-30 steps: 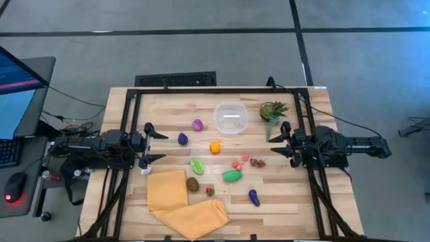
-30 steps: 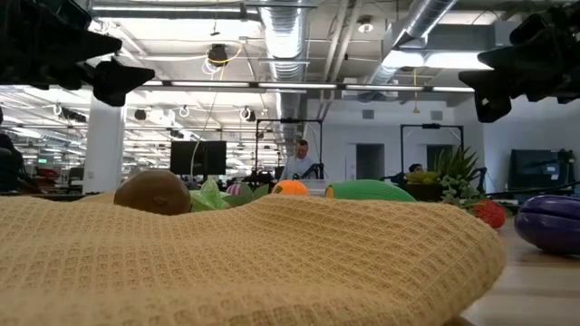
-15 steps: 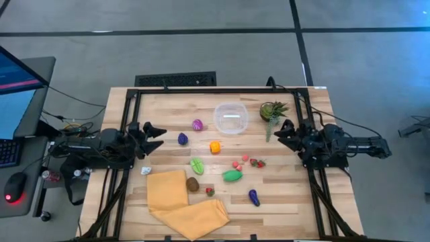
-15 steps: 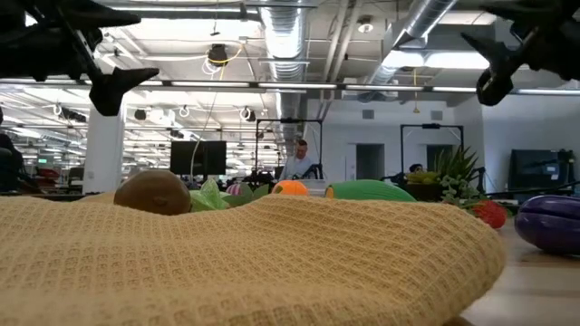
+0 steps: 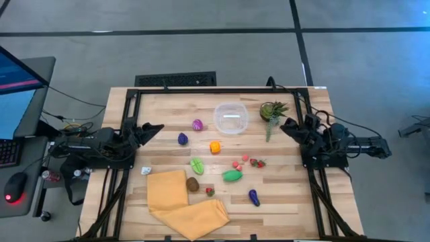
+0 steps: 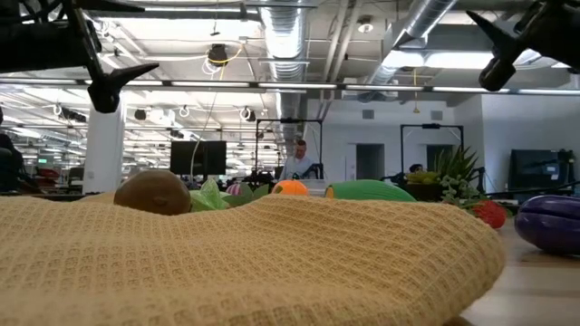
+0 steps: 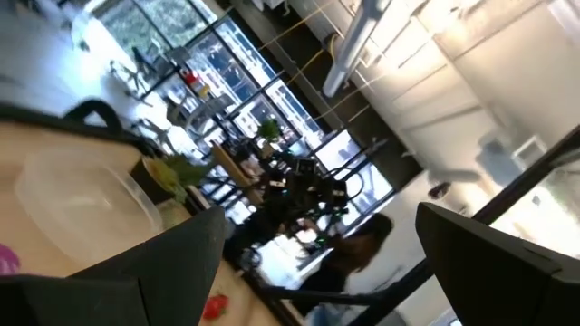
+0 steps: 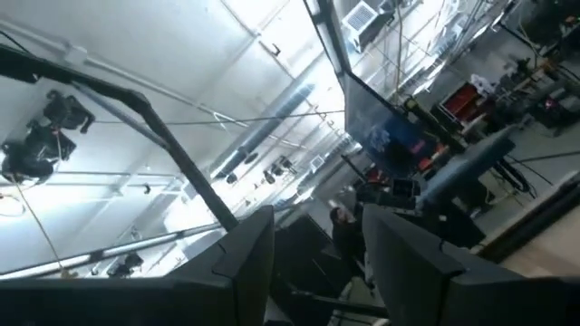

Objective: Pick and placing Produce into tupperware
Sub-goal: Put the grapes in the transparent bin

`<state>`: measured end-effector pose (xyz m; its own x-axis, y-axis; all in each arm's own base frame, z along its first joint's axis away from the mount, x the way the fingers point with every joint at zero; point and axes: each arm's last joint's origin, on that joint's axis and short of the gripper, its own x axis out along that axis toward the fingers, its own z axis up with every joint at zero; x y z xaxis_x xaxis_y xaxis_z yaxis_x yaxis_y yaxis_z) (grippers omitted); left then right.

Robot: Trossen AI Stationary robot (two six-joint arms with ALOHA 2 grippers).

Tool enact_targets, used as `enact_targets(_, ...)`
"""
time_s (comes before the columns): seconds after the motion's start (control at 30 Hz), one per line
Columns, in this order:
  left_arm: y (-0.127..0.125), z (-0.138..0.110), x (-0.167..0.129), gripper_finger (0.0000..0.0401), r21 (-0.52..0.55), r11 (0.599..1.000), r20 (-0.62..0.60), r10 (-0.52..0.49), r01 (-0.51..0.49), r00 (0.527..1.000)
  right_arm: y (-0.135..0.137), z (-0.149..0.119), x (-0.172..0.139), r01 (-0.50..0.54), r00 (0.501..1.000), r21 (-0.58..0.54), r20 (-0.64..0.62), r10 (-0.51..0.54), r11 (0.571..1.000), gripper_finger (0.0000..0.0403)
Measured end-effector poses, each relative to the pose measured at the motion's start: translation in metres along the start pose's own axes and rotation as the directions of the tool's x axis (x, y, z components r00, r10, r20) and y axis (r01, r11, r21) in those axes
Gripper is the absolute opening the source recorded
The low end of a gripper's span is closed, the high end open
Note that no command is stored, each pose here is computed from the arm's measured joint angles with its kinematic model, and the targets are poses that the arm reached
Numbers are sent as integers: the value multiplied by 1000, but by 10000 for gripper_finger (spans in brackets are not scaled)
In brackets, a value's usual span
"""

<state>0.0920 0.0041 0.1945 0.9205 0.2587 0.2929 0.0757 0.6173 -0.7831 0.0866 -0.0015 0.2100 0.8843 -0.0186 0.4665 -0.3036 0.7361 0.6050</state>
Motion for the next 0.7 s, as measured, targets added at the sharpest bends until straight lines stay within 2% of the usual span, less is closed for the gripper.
enact_targets(0.1, 1, 0, 0, 352, -5, 1000, 14, 20, -20, 1000, -5, -3, 0, 65, 998, -66, -16, -66, 996, 194)
enact_targets(0.2, 2, 1, 0, 352, 5, 999, 41, 44, -45, 998, -8, -5, -1, 133, 991, -76, -4, -134, 988, 194)
enact_targets(0.33, 4, 2, 0, 352, 43, 995, 80, 90, -94, 993, -9, -5, -1, 147, 989, -77, -5, -147, 986, 194)
enact_targets(0.4, 3, 1, 0, 352, 5, 996, 73, 84, -85, 994, -9, -5, -1, 146, 989, -77, -4, -147, 986, 194)
enact_targets(0.47, 3, 1, 0, 352, -40, 997, 63, 69, -67, 996, -8, -4, -1, 136, 991, -75, 8, -136, 988, 194)
enact_targets(0.53, -1, 4, 0, 352, -37, 999, 75, 40, -38, 996, -5, -1, 0, 112, 993, -71, 36, -109, 991, 194)
enact_targets(0.63, -17, 14, 1, 352, 86, 994, 51, -72, 67, 996, 0, 5, 1, 91, 995, -107, 59, -85, 990, 194)
enact_targets(0.7, -34, 27, 1, 352, 154, 979, 81, -151, 138, 985, 6, 11, 2, 74, 995, -149, 81, -62, 986, 194)
